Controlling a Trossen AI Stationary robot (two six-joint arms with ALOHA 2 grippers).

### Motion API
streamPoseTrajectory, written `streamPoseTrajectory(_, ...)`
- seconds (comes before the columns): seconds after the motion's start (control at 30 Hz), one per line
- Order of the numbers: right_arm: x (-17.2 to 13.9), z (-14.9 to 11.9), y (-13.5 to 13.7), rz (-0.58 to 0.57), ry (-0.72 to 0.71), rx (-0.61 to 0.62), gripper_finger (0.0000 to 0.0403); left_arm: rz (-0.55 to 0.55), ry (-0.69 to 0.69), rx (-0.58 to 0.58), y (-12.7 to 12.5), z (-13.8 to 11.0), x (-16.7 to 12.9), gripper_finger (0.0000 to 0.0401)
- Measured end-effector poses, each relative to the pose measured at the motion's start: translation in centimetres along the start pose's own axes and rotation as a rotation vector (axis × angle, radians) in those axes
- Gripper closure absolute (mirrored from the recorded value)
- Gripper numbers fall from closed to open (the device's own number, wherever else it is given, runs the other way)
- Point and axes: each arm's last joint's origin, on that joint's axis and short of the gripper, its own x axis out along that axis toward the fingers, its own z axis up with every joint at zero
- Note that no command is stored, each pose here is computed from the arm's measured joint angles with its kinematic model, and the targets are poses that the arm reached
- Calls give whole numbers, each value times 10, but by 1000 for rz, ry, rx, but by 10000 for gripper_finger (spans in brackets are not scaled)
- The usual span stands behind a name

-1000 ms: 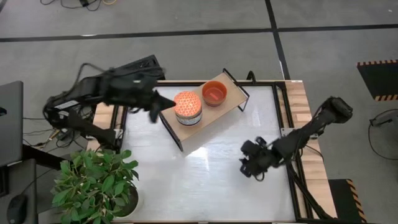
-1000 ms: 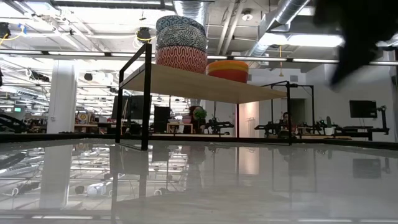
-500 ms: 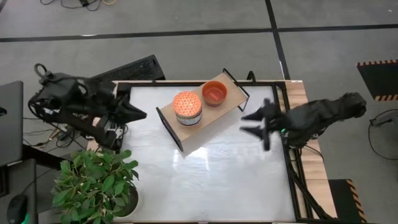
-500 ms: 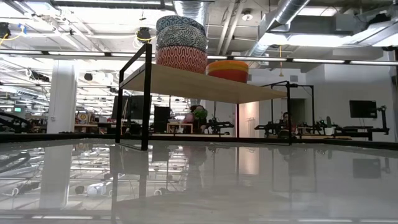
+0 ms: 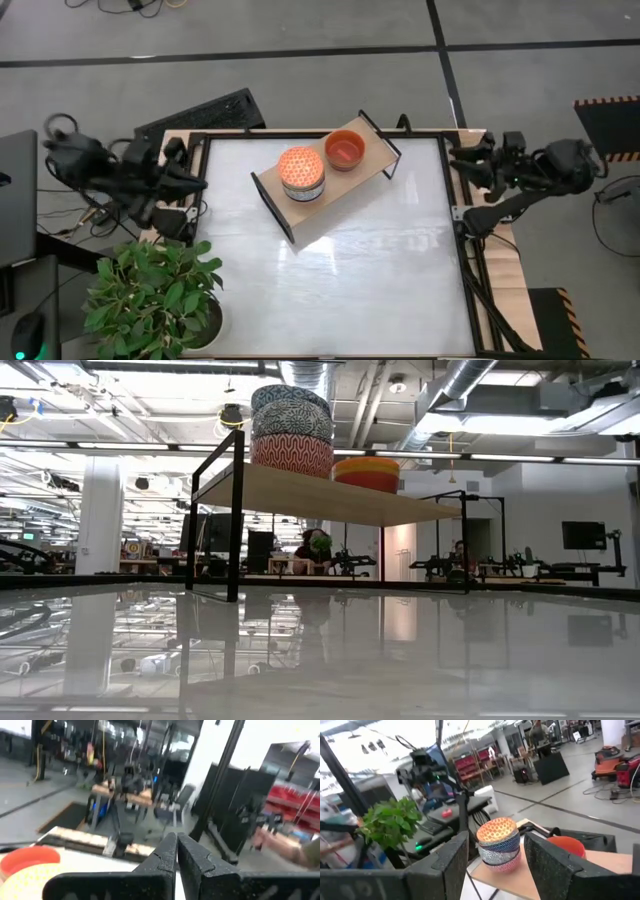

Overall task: Place and stack bowls onto a shelf
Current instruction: Return to Home Position

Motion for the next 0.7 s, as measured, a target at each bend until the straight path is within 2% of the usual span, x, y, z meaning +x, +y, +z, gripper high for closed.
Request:
streamPoseTrajectory(0.1,-3,-17,-8,28,-8,13,184,-17,-84,-16,12,-21,-15,401)
streamPoseTrajectory(0.23,1,-44,-15,-9,29,-7,184,23,-157,-75,29,-53,-33,401)
streamPoseTrajectory(0.33,-2,-61,-25,-62,14,-3,184,36,-148,-84,40,-86,-37,401)
streamPoseTrajectory(0.47,-10,-80,-37,-46,-28,27,184,5,-210,-129,50,-117,-42,401)
streamPoseTrajectory(0.57,-16,-96,-48,-19,-44,25,184,22,-200,-124,57,-144,-42,401)
streamPoseTrajectory(0.7,-9,-119,-50,-26,28,-36,184,41,-213,-132,64,-173,-40,401)
